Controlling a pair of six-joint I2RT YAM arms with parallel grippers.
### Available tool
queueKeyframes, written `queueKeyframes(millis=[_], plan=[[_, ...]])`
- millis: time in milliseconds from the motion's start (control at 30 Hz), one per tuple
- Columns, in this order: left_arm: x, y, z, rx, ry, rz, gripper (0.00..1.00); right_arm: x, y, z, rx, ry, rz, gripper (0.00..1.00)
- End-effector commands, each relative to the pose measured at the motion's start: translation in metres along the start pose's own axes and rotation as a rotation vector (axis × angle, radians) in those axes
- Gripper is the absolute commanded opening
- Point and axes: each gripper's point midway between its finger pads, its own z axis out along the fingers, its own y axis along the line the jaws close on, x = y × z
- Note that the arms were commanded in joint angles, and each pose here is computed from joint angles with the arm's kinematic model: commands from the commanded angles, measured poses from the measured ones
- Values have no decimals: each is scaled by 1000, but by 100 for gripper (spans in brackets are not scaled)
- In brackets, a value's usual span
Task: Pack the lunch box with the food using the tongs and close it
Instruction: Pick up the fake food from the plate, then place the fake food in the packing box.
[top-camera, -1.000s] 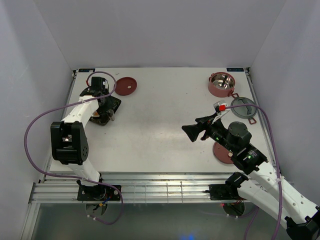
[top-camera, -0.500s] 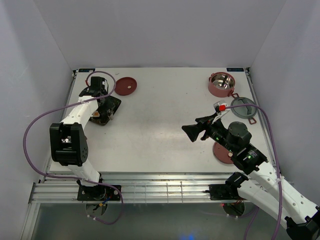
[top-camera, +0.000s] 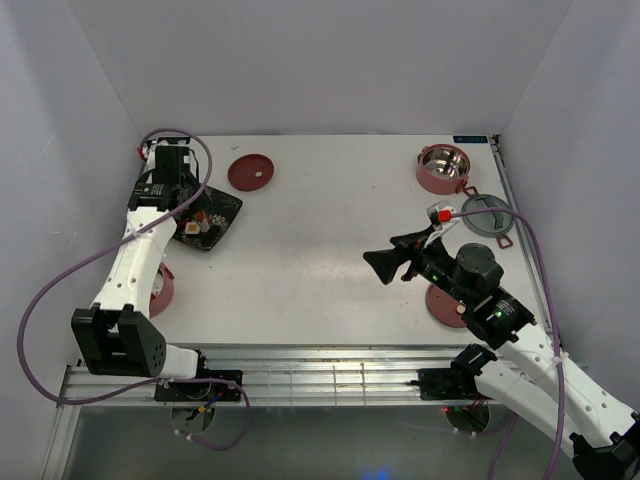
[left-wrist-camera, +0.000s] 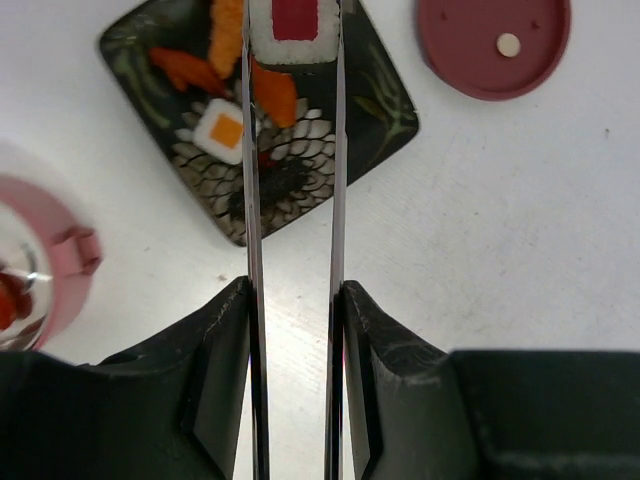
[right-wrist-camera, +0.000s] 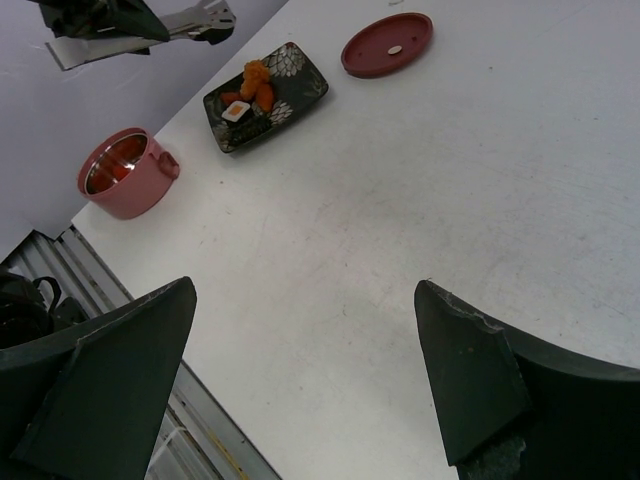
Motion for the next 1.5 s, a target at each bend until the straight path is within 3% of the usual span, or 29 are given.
queueKeyframes(millis=[0,67,633,1133,1467], plan=[[-10,30,-31,-111,-69,-41,5,-10,8,-1,-39,-41,-13,95],[-1,49,-41,-158,-69,-71,0,-9,9,-1,-47,-39,-9,95],[59,157,-71,-503,-72,-371,0,-6,12,1,-65,-27,-4,95],[82,185,-53,-576,-55,-473,1,-3,9,4,-52,-15,-3,95],[98,182,-41,-568,2,-487,0,-3,8,3,-49,-19,-3,95]])
